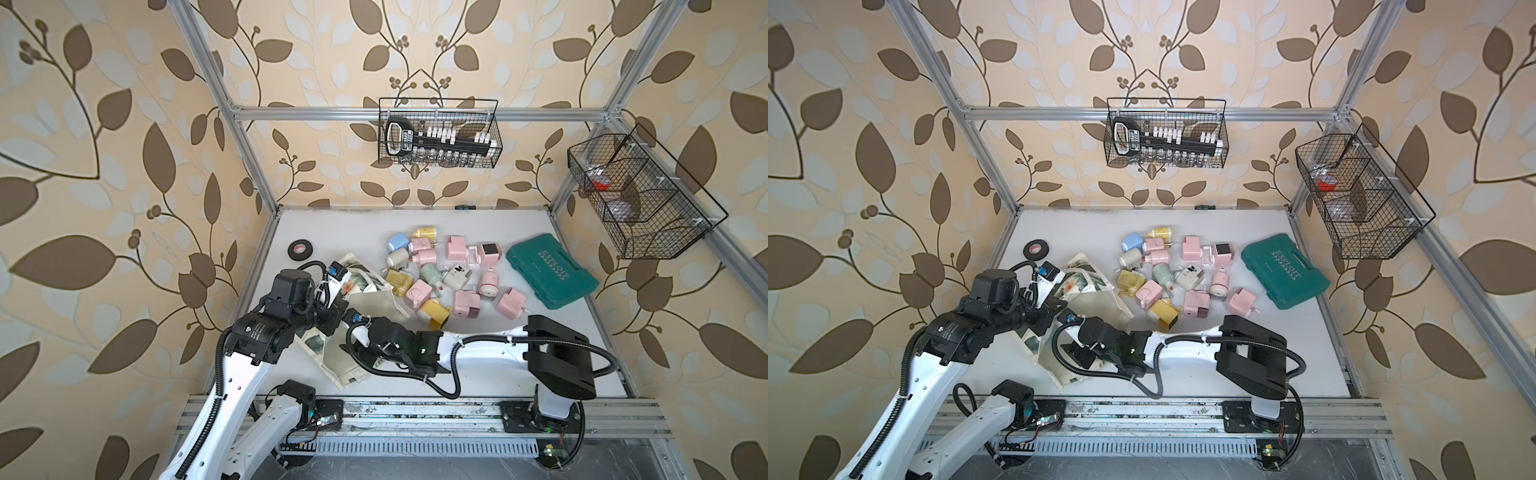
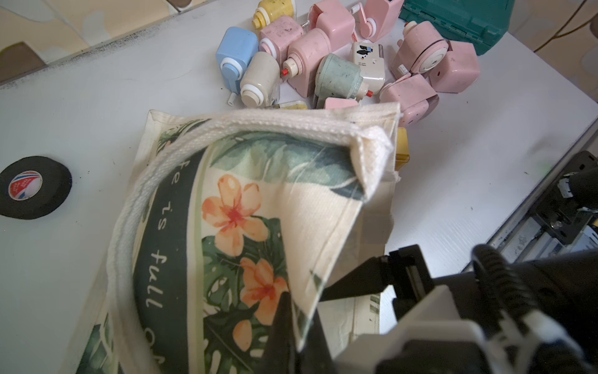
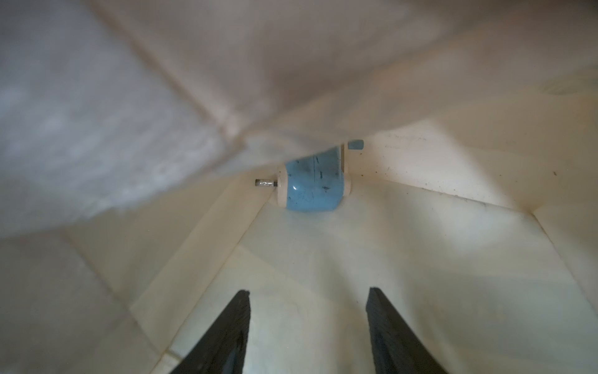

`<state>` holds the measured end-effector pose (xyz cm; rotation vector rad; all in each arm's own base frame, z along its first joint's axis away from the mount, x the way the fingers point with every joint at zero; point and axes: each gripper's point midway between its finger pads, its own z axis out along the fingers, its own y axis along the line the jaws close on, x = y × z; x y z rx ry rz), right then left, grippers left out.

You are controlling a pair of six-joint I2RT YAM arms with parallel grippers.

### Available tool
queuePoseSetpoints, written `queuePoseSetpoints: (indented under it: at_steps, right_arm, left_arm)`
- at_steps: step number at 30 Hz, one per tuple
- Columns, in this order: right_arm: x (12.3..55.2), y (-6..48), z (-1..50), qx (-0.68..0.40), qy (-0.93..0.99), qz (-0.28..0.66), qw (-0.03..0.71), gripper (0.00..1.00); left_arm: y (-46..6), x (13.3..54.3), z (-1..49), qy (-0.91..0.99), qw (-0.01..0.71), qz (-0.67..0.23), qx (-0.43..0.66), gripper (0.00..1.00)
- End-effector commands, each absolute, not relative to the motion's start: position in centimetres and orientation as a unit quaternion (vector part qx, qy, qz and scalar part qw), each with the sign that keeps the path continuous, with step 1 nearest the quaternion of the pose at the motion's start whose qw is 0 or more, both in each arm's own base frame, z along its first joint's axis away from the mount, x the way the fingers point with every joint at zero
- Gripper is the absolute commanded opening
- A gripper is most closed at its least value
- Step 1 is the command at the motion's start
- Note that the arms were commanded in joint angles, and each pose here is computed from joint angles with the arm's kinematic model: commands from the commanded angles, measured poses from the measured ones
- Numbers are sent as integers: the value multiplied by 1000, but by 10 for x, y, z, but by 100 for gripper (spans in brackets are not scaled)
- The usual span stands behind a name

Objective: Take out the pencil sharpeners from the tote bags
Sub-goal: Pick up the pencil sharpener from the canvas bag.

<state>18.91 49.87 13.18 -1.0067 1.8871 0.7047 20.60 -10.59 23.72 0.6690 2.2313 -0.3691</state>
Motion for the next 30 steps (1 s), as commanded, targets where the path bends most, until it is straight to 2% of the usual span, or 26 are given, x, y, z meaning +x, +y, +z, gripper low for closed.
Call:
queuePoseSetpoints:
  at_steps: [1,6,13,15,20,30]
  right_arm:
    - [194,523,128,-412,742,298,437,57]
    - [199,553,126,-419,715,324,457,57]
    - [213,554,123,-365,714,373,466,75]
    - [213,553,119,-358,714,376,469,77]
    - [219,535,118,-325,721,372,486,79]
    - [213,515,119,-315,711,380,500,74]
  left_arm:
    - [-110,207,245,851,402,-135,309,0]
    - [-119,205,249,835,412,-148,332,0]
    - [-124,208,253,834,405,-142,347,0]
    - [-125,211,255,834,406,-143,346,0]
    - [-126,218,261,839,406,-147,330,0]
    - [-123,224,266,847,423,-152,284,0]
